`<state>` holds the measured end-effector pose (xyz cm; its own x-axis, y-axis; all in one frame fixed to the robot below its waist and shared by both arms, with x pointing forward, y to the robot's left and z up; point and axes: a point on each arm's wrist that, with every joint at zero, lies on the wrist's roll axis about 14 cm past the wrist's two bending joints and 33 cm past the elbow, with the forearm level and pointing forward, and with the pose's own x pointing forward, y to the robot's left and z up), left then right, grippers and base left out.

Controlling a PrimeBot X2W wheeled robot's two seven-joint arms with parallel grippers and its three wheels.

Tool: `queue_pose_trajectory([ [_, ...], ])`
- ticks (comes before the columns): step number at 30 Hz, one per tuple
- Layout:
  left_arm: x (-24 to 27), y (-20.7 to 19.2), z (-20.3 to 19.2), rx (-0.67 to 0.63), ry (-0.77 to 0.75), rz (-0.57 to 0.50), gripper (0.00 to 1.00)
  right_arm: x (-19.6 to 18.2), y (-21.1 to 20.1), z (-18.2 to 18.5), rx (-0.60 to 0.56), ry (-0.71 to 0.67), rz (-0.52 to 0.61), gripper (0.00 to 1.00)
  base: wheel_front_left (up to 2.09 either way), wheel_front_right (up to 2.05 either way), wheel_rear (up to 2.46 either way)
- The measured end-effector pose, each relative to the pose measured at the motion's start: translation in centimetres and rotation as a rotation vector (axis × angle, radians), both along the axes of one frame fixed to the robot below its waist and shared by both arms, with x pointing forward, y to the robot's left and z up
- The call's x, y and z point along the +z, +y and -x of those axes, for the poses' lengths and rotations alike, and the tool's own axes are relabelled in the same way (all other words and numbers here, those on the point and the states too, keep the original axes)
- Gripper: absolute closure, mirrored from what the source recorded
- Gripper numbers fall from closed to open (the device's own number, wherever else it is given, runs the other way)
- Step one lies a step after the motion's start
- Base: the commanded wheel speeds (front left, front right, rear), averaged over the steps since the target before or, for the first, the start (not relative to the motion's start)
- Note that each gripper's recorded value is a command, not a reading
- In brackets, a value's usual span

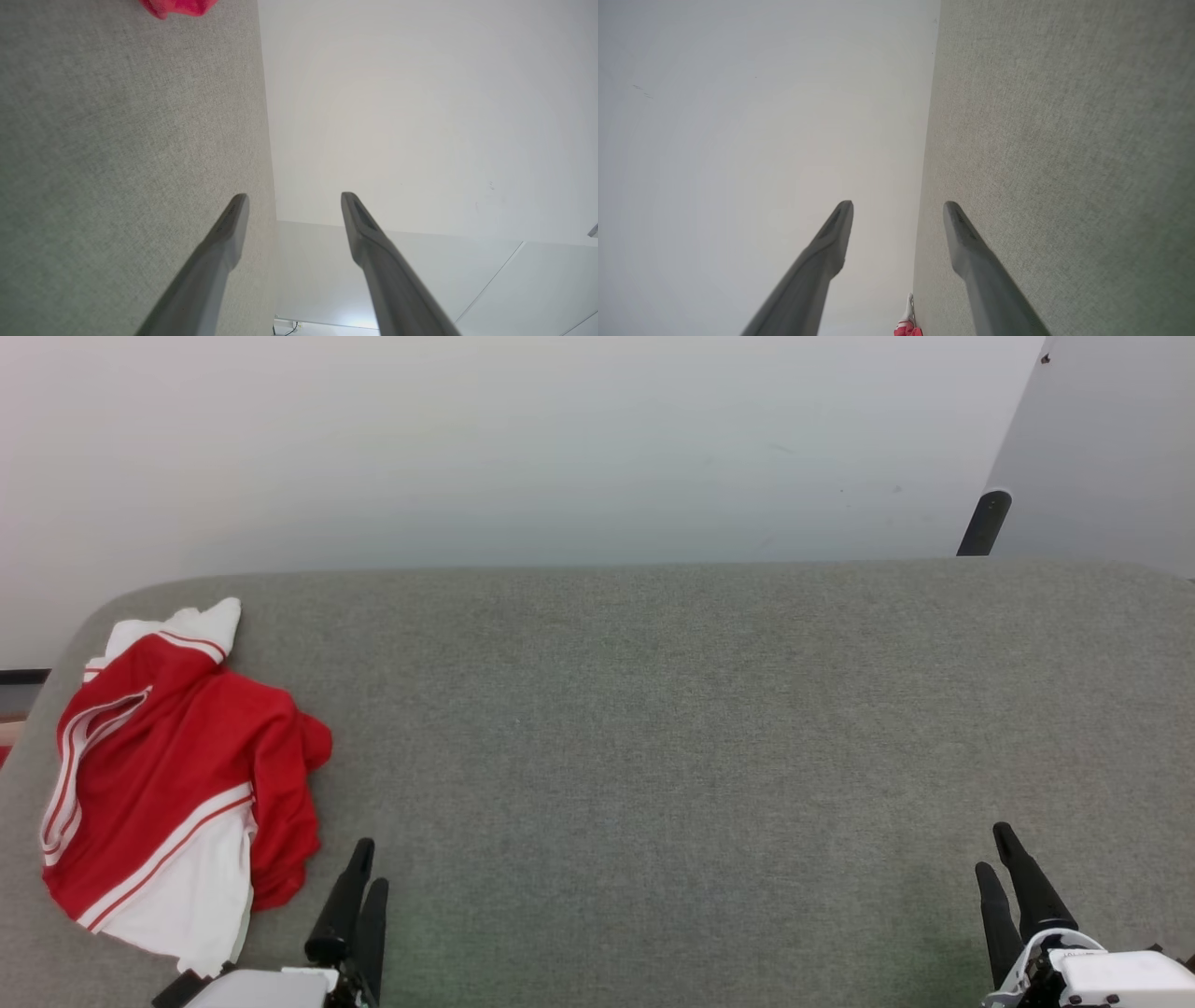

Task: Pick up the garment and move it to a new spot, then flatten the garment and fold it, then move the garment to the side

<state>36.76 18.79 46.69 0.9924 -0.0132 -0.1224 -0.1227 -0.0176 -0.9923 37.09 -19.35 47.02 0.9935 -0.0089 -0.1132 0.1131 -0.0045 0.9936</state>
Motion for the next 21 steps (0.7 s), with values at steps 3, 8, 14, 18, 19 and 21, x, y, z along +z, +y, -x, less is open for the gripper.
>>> queue_pose_trajectory([
  [3,0.4,-0.2,-0.1,-0.006,-0.011,-0.003,0.00,0.3,0.2,-0.1,0.000,-0.009,0.005,0.00,0.00,0.00,0.00],
  [8,1.0,-0.6,-0.3,-0.014,-0.030,-0.011,0.00,0.8,0.5,-0.3,0.001,-0.024,0.018,0.00,0.00,0.00,0.00],
  [14,1.6,-1.0,-0.4,-0.022,-0.049,-0.024,0.00,1.3,0.8,-0.4,0.004,-0.041,0.035,0.00,0.00,0.00,0.00],
  [18,2.0,-1.2,-0.5,-0.031,-0.062,-0.046,0.00,1.8,0.9,-0.6,0.001,-0.054,0.050,0.00,0.00,0.00,0.00],
  [19,2.1,-1.3,-0.5,-0.033,-0.065,-0.053,0.00,1.8,0.9,-0.6,0.001,-0.056,0.062,0.00,0.00,0.00,0.00],
  [21,2.2,-1.3,-0.6,-0.035,-0.070,-0.067,0.00,2.0,1.1,-0.7,0.005,-0.060,0.075,0.00,0.00,0.00,0.00],
])
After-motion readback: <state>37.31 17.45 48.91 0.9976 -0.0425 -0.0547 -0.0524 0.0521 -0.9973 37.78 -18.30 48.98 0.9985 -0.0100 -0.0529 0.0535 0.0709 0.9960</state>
